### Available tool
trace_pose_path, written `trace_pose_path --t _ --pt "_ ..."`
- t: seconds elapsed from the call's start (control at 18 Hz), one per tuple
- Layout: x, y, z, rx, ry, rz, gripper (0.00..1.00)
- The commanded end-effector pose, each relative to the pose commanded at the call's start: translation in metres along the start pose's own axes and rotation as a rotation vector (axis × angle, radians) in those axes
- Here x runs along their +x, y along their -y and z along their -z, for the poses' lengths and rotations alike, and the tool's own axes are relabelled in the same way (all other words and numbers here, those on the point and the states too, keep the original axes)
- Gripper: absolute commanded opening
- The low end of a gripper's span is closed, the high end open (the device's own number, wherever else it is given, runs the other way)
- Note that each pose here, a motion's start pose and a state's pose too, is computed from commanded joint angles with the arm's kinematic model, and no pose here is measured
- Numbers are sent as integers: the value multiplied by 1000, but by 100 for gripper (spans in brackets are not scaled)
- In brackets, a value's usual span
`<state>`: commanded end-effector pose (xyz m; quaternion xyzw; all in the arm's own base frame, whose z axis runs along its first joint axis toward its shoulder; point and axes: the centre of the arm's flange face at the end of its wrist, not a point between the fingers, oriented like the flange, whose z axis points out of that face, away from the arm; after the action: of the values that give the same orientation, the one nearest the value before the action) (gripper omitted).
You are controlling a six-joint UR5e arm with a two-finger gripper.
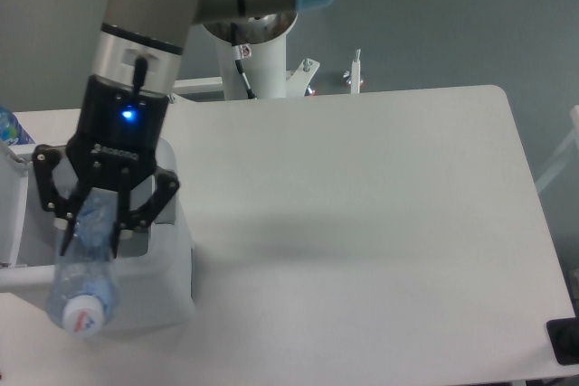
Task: Place the trash in the trash can
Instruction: 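Lower the bottle into the bin and open the gripper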
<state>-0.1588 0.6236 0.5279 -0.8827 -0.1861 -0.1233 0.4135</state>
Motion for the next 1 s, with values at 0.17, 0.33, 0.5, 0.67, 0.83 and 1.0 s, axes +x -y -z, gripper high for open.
trace_pose_path --t 0.17,0.33,0.5,0.67,0.83,1.0 --pt "0 -10 -4 -21 -11 -5 50" --pt "2 -23 0 -34 -12 -30 50" --pt "-1 -26 -1 -39 -9 -36 66" --pt "-4 -20 3 -27 -4 -45 100" --pt "-14 -13 9 -11 9 -37 100" --pt "-19 -9 16 1 17 -35 100"
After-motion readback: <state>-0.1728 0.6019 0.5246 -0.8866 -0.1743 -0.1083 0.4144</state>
